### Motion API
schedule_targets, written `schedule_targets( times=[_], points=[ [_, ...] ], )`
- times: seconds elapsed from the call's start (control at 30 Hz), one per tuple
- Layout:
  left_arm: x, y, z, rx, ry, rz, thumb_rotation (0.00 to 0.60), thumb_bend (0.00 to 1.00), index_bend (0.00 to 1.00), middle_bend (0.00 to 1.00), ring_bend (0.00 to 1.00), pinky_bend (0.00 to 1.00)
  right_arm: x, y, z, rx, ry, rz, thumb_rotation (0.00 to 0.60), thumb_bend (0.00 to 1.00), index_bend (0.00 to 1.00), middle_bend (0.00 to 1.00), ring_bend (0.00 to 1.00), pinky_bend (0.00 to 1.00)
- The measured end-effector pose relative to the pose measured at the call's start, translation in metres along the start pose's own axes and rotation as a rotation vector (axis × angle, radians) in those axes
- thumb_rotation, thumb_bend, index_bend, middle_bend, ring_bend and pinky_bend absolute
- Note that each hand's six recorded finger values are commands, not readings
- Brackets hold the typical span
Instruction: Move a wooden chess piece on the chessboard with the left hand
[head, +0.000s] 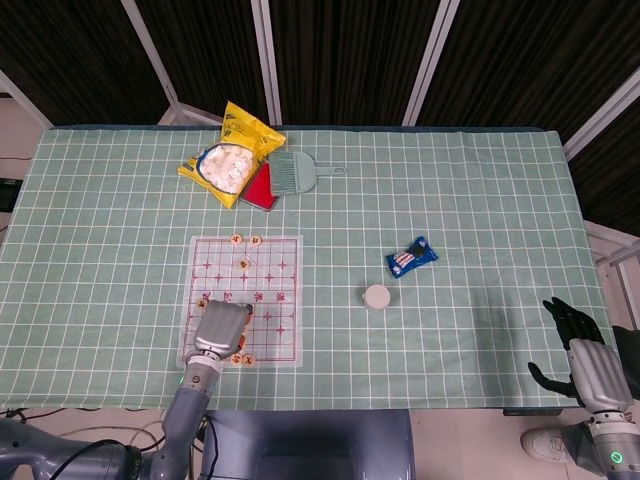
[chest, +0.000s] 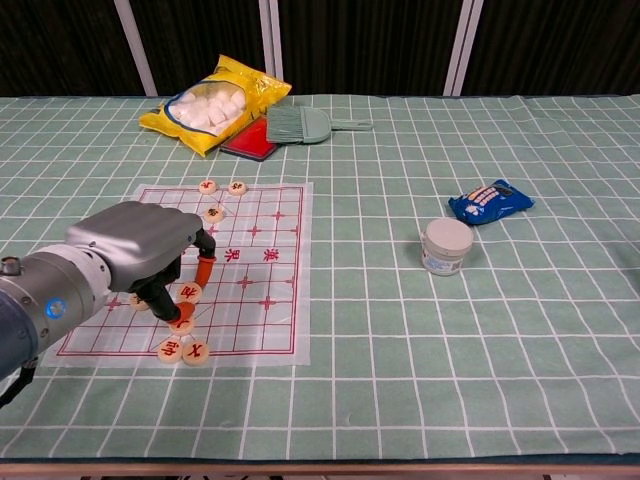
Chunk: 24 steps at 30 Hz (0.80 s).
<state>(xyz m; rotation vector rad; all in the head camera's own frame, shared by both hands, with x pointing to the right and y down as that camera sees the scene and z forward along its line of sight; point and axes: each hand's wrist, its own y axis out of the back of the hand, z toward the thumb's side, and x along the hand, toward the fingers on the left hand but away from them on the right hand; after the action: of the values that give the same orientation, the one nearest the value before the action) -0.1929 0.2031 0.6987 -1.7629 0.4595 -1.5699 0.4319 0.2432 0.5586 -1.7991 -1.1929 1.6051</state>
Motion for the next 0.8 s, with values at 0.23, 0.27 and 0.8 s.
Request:
schedule_targets(
  times=[0.23,0.27,0.8],
  points=[
    [0.0029,-0.0028,-0.0008,0.012,0.011,-0.011,0.600,0.28,0.51,1.00,0.99,1.00,0.0000,0.0001,-0.0001,-0.002,0.000,0.000,0.600,0.34,0.00,0.00,0.00,0.00],
    [0.0032,-0.0030,-0.0010,0.014,0.012,-0.012,0.600,0.28,0.51,1.00,0.99,1.00,0.0001,0.0002,-0.0001,-0.002,-0.001,-0.001,0.600,0.34,0.00,0.00,0.00,0.00],
    [0.0033,-0.0058,-0.0040,0.022,0.022,-0.019,0.600,0.28,0.47,1.00,0.98,1.00,0.0000,0.0001,0.0001,-0.003,0.000,0.000,0.600,0.34,0.00,0.00,0.00,0.00]
  ],
)
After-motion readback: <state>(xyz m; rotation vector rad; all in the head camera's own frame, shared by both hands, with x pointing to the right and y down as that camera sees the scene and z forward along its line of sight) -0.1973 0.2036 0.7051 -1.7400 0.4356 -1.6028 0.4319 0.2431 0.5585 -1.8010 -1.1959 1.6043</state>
